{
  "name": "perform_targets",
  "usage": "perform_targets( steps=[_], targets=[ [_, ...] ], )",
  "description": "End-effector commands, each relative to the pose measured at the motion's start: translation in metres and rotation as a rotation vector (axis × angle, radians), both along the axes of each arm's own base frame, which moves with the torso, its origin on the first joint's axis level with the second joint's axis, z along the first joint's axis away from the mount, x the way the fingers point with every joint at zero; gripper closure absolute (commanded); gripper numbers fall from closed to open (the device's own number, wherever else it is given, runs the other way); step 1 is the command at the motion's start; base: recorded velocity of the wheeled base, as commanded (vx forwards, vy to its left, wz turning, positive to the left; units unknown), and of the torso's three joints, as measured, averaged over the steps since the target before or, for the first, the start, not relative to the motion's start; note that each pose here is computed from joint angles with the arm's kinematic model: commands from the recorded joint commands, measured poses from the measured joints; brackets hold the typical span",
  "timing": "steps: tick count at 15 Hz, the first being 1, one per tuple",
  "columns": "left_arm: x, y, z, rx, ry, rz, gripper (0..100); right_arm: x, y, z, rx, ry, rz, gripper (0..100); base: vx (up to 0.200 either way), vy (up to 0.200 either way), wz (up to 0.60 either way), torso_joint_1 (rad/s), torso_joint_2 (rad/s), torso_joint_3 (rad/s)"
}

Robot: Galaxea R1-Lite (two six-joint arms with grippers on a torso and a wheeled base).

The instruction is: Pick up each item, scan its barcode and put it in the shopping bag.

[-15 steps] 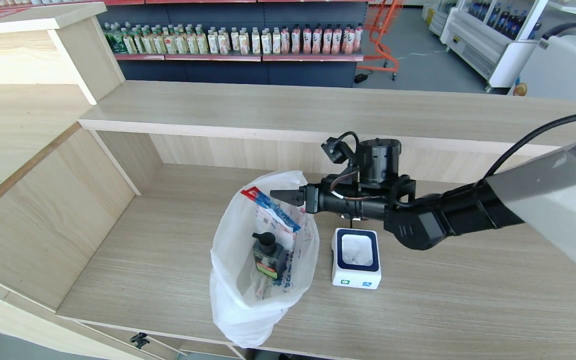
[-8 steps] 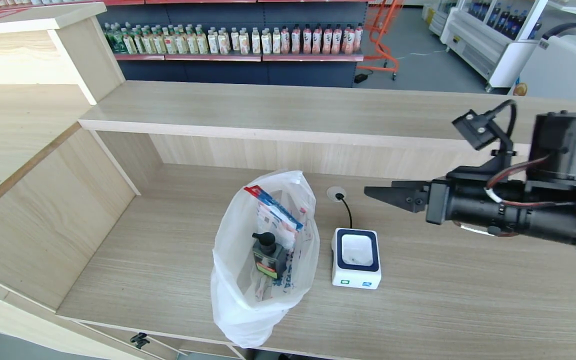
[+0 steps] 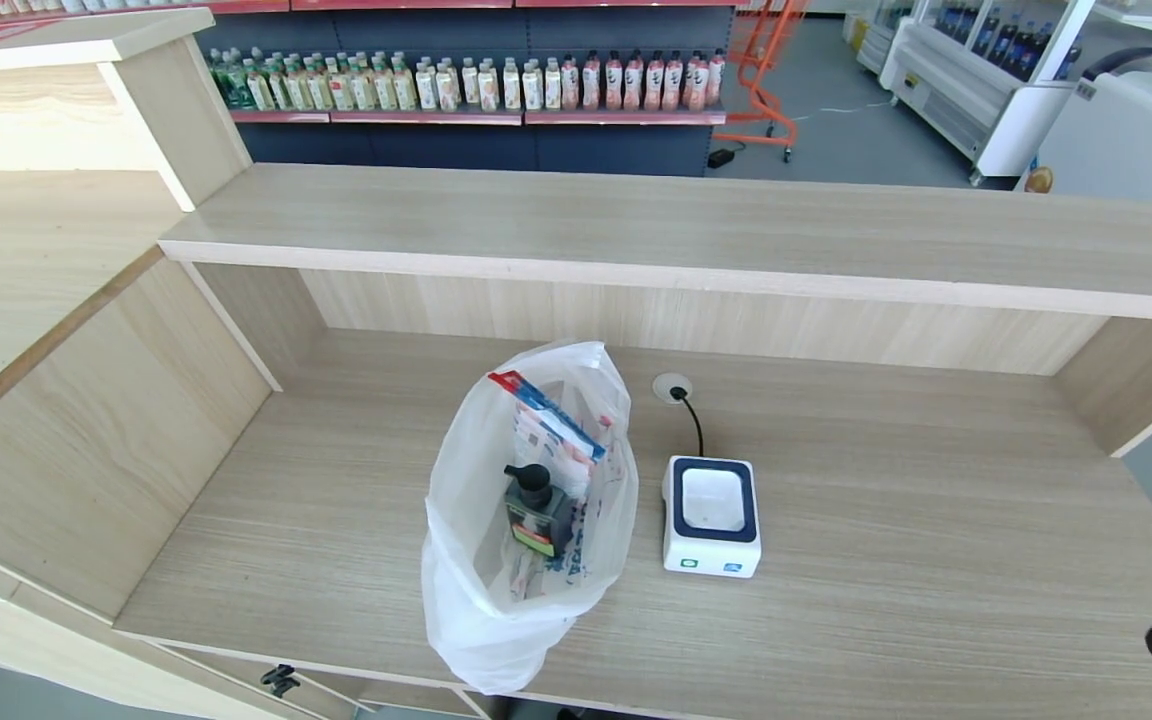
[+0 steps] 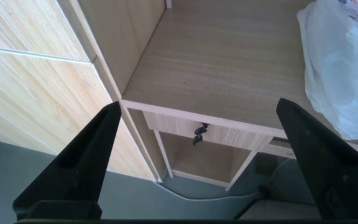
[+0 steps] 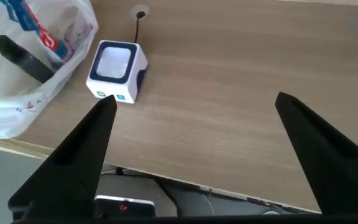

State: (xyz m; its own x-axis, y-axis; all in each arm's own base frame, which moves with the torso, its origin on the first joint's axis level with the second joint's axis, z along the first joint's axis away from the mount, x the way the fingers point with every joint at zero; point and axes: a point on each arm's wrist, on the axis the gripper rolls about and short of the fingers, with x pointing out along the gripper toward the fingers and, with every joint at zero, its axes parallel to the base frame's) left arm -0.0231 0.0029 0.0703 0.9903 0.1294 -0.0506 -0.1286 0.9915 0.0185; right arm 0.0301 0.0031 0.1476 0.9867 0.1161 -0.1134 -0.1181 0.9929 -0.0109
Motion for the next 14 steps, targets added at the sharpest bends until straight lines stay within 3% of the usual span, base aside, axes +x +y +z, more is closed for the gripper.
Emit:
perform_targets(
  steps=[1, 10, 11, 14],
  targets=[
    [0.0000, 0.0000, 0.0000, 0.000, 0.000, 0.001, 0, -0.0472, -0.0024, -0.0669, -0.036, -0.080, -0.176, 0, 0.000, 0.000, 0.00, 0.000, 0.00, 0.000],
    [0.0000, 0.0000, 0.0000, 0.000, 0.000, 0.001, 0, -0.0529, -0.0036, -0.0715, -0.035, -0.122, -0.139, 0, 0.000, 0.000, 0.00, 0.000, 0.00, 0.000],
    [0.0000, 0.0000, 0.0000, 0.000, 0.000, 0.001, 0, -0.0529, -0.0036, -0.0718, -0.037, -0.119, -0.139, 100, 0.000, 0.000, 0.00, 0.000, 0.00, 0.000],
    [0.0000, 0.0000, 0.0000, 0.000, 0.000, 0.001, 0, -0.0529, -0.0036, -0.0718, -0.030, -0.118, -0.140, 100, 0.000, 0.000, 0.00, 0.000, 0.00, 0.000]
  ],
)
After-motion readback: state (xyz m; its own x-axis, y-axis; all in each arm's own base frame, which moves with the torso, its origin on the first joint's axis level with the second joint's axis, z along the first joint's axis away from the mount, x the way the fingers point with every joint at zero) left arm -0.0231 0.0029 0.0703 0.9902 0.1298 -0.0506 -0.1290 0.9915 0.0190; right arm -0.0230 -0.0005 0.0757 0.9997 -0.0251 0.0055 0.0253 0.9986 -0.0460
